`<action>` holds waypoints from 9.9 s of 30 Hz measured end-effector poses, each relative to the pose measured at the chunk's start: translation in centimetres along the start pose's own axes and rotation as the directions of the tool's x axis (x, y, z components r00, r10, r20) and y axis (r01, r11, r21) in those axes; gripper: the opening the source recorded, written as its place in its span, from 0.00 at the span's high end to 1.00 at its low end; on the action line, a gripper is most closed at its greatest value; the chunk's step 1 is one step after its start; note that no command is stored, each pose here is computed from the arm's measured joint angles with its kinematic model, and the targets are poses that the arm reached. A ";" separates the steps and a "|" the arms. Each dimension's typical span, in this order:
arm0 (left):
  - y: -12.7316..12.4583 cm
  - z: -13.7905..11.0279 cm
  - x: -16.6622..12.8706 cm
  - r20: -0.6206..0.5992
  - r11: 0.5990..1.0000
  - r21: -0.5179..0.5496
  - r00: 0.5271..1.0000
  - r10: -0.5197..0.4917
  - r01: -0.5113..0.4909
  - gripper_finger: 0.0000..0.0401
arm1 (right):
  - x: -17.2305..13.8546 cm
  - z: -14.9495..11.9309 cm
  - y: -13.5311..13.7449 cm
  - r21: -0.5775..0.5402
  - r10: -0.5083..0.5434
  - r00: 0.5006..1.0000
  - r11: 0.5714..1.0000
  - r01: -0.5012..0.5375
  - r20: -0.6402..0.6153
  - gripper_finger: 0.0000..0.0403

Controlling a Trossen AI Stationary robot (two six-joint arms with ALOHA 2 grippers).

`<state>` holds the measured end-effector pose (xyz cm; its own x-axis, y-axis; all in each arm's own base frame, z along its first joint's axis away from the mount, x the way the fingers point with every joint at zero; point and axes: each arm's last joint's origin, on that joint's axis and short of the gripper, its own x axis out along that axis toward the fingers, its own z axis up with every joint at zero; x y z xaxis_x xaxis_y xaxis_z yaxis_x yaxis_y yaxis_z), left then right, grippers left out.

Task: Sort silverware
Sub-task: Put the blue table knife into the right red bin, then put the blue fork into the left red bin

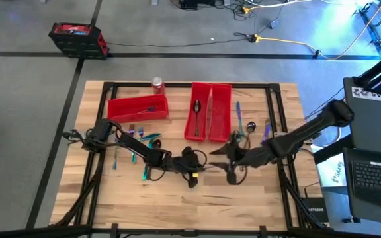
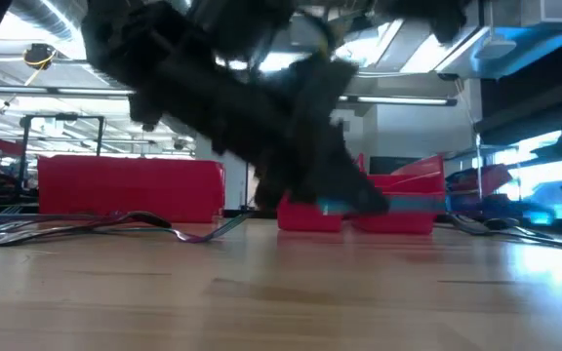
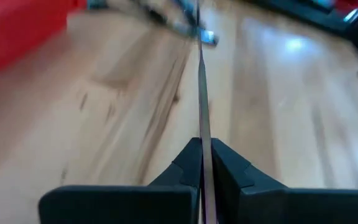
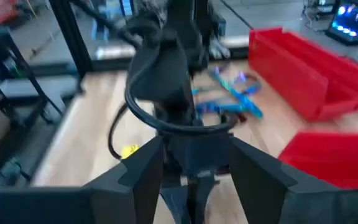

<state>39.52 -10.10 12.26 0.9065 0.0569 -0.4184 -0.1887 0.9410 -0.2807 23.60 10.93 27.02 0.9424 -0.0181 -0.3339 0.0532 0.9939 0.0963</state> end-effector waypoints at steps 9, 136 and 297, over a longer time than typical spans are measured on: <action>-0.7 3.8 -3.0 0.064 0.995 -0.066 0.994 0.083 -0.079 1.00 | -5.0 5.7 -0.6 -0.084 0.022 0.998 0.996 -0.017 0.055 0.60; 7.7 16.8 7.6 -0.221 0.574 -0.521 0.749 0.625 -0.632 0.91 | -13.1 7.8 0.5 -0.388 -0.131 0.991 0.913 0.129 0.021 0.60; 6.0 -1.1 -18.9 -0.244 0.933 0.358 0.963 0.116 -0.022 0.92 | 21.3 -11.2 1.4 0.898 -0.044 0.926 0.230 0.376 -0.376 0.73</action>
<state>20.88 -5.83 17.55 0.7585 0.0829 -0.6464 -0.0609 0.9965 0.0564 40.09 13.12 9.56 0.7458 -0.0198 -0.6659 0.6627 0.1241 0.7386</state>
